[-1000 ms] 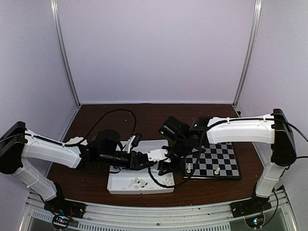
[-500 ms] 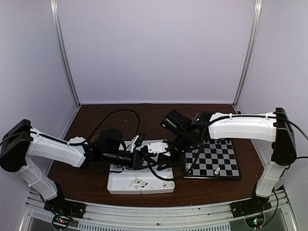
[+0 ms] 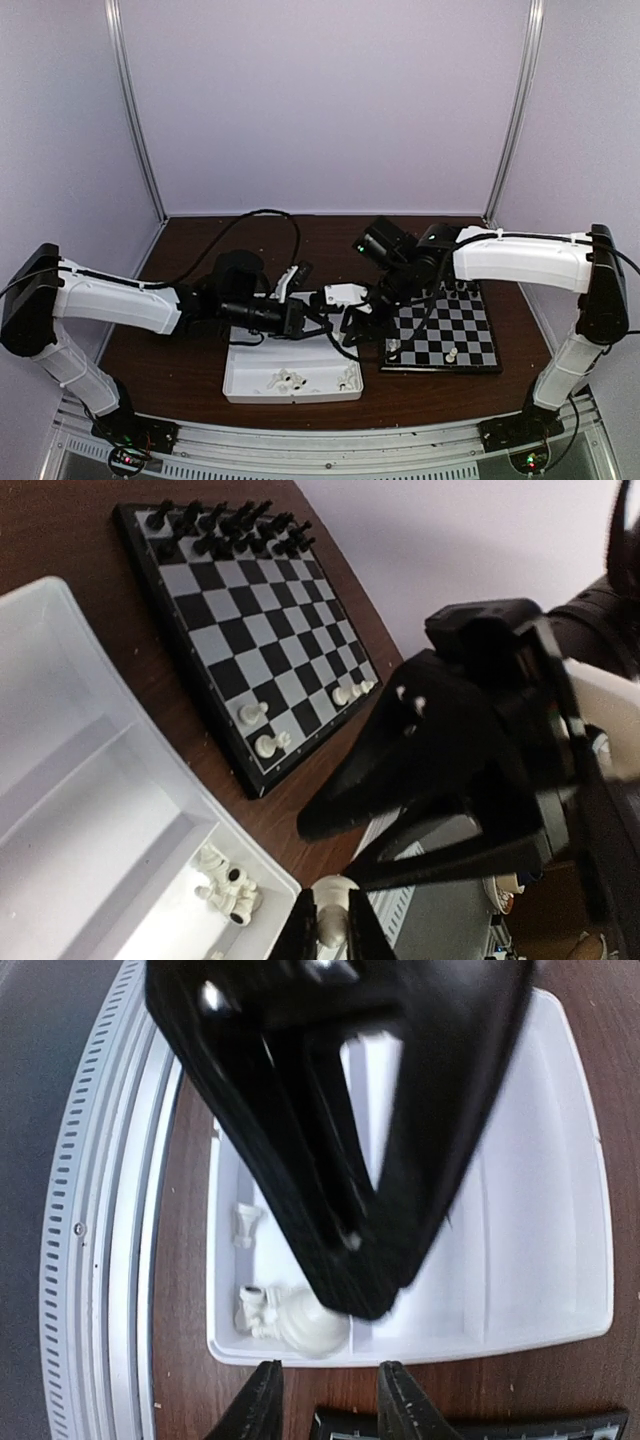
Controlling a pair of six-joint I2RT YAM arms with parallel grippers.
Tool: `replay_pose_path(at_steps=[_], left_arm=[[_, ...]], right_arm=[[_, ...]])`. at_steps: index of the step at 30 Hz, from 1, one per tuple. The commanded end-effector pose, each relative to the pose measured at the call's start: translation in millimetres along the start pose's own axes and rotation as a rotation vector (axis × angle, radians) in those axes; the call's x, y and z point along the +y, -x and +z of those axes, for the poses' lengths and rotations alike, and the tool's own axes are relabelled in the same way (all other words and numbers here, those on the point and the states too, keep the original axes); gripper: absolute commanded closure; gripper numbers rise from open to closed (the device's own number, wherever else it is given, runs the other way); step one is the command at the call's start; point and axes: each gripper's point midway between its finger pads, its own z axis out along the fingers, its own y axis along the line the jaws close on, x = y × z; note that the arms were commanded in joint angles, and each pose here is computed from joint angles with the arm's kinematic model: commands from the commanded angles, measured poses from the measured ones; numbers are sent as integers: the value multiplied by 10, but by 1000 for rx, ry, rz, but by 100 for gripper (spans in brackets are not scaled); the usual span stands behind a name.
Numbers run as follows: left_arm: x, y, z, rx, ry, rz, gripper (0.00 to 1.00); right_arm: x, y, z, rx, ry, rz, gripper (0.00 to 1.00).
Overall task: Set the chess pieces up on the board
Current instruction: Pass from the right arm to the left, then place the bishop on c1.
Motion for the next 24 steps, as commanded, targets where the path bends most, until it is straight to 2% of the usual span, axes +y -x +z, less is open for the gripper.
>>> replay_pose_path(at_steps=[1, 6, 13, 18, 24], left_arm=[[-220, 217, 99, 21, 47, 187, 96], [-407, 254, 446, 123, 118, 391, 96], [-721, 255, 1094, 232, 165, 658, 96], [-699, 217, 1475, 289, 215, 776, 96], [-563, 151, 1842, 328, 261, 857, 96]], right_arm=[[-68, -354, -516, -39, 3, 148, 64], [-329, -837, -1068, -125, -110, 363, 60], [-759, -1653, -1618, -144, -456, 647, 56], [-921, -1960, -1813, -116, -595, 731, 54], [-956, -2041, -1870, -108, -629, 745, 53]])
